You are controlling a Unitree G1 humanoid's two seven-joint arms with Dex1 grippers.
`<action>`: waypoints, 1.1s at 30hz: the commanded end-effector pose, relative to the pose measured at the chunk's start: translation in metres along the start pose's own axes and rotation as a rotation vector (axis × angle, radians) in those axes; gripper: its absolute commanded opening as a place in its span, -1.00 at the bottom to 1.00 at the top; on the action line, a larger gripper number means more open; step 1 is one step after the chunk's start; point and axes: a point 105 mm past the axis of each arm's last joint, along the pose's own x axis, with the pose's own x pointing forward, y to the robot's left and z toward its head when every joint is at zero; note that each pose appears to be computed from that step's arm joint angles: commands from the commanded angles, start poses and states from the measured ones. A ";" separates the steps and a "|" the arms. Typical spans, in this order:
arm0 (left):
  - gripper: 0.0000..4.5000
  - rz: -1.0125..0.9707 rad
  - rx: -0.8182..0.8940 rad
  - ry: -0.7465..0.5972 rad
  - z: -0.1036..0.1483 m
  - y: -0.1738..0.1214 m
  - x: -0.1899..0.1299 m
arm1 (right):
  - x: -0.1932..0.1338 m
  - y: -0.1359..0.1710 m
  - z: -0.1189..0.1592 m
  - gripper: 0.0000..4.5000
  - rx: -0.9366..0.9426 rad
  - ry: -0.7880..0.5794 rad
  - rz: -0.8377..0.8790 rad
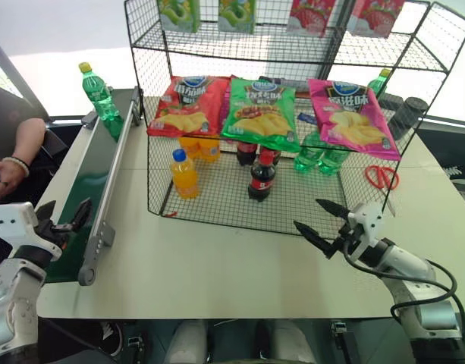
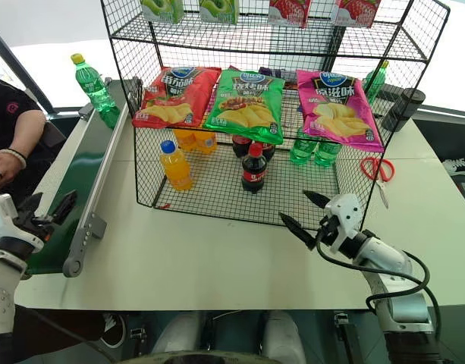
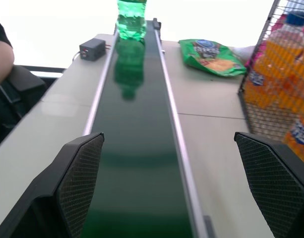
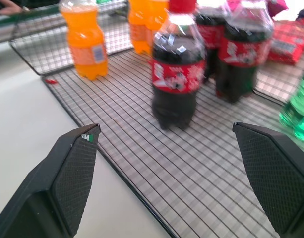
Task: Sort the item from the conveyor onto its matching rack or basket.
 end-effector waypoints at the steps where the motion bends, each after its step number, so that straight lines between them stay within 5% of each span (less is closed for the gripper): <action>1: 1.00 0.067 0.057 -0.059 0.011 0.009 0.003 | 0.006 0.015 0.016 0.98 -0.002 -0.052 0.034; 13: 1.00 0.185 0.032 -0.116 0.006 0.015 0.009 | 0.032 0.096 0.037 0.98 0.130 -0.123 0.241; 33: 1.00 0.214 -0.004 -0.195 0.004 0.007 0.023 | 0.040 0.113 0.026 0.98 0.050 -0.117 0.384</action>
